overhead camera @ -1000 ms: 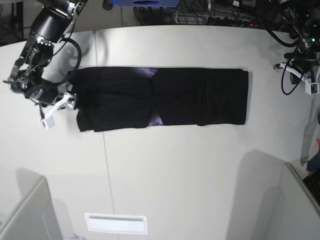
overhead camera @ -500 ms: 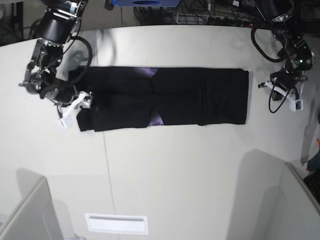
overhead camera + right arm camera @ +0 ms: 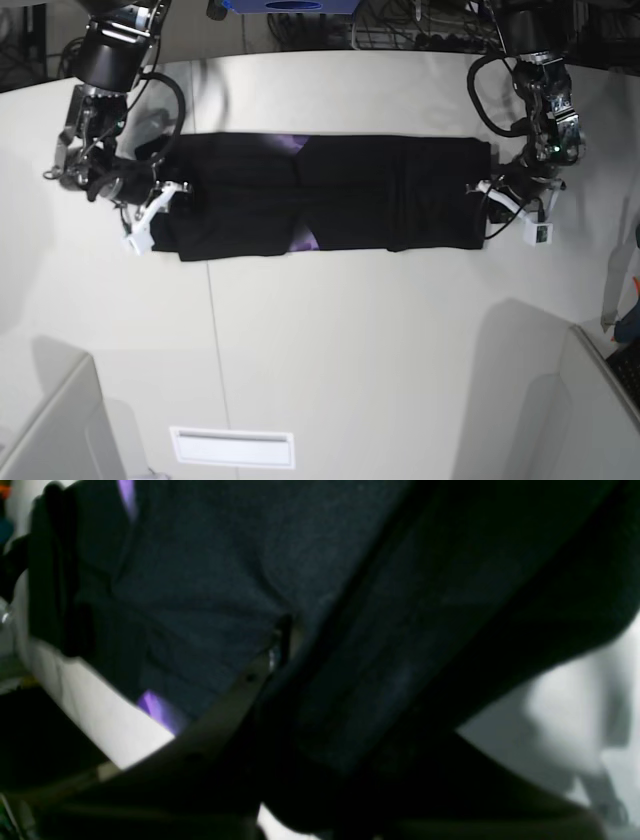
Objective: Fold the T-shirt properly
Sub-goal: 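Grasp the strip's end with the right gripper and fold it toward the left gripper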
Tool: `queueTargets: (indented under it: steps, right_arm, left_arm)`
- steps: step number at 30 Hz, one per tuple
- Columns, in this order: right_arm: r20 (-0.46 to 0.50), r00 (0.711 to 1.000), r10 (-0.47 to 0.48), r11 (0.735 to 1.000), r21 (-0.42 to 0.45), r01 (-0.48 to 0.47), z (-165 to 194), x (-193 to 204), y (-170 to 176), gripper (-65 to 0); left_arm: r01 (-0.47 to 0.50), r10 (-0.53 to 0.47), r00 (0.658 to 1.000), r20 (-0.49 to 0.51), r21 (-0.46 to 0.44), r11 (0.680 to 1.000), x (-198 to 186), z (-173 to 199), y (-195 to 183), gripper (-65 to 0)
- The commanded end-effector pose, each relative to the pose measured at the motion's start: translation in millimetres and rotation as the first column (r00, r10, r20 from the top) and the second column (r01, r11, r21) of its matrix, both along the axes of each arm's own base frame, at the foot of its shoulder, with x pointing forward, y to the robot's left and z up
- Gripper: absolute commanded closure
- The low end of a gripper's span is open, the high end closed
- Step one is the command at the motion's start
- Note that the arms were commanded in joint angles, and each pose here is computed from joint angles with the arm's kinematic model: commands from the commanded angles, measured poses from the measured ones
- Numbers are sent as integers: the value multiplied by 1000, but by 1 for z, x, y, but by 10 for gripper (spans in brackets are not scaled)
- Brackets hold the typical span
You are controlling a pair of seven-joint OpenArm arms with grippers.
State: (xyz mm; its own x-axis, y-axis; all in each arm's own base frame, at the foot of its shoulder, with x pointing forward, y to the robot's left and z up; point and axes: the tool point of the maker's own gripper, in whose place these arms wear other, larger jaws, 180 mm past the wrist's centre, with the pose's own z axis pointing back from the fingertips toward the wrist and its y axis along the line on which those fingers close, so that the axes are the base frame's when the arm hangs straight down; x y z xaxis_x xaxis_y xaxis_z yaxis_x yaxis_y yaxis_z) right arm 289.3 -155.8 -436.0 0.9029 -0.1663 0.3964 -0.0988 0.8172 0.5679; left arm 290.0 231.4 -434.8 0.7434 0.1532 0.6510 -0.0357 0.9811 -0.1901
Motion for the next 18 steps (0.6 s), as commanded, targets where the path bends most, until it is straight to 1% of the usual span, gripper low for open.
queueTargets:
  steps: [1,3,4,6,10,13,15,18]
  right_arm:
    - [48,998,-30,999,-31,32,17,18,-16,0]
    - [47,995,-89,995,-47,92,27,27,-26,0]
    - [62,993,-101,993,-57,105,34,30,-28,0]
    - [110,991,-72,993,-85,82,54,36,-18,0]
    - [159,987,13,993,-117,6,79,31,25,0]
    - [158,985,62,995,-89,-49,88,19,69,0]
    - [168,981,98,993,-79,-86,95,14,90,0]
    - [177,978,109,994,-22,-106,108,5,123,0]
  left_arm:
    - [32,-33,997,-75,-11,999,-13,-14,-16,0]
    - [50,-52,996,-76,-38,998,-12,-17,-33,0]
    - [57,-61,995,-77,-50,997,-13,-18,-40,0]
    - [72,-77,994,-79,-67,995,-13,-20,-52,0]
    - [97,-104,992,-75,-86,992,-12,-19,-68,0]
    - [103,-106,994,-37,-72,992,-7,-6,-67,0]
    - [111,-111,994,-7,-55,992,-2,5,-65,0]
    - [117,-117,993,21,-40,992,2,15,-63,0]
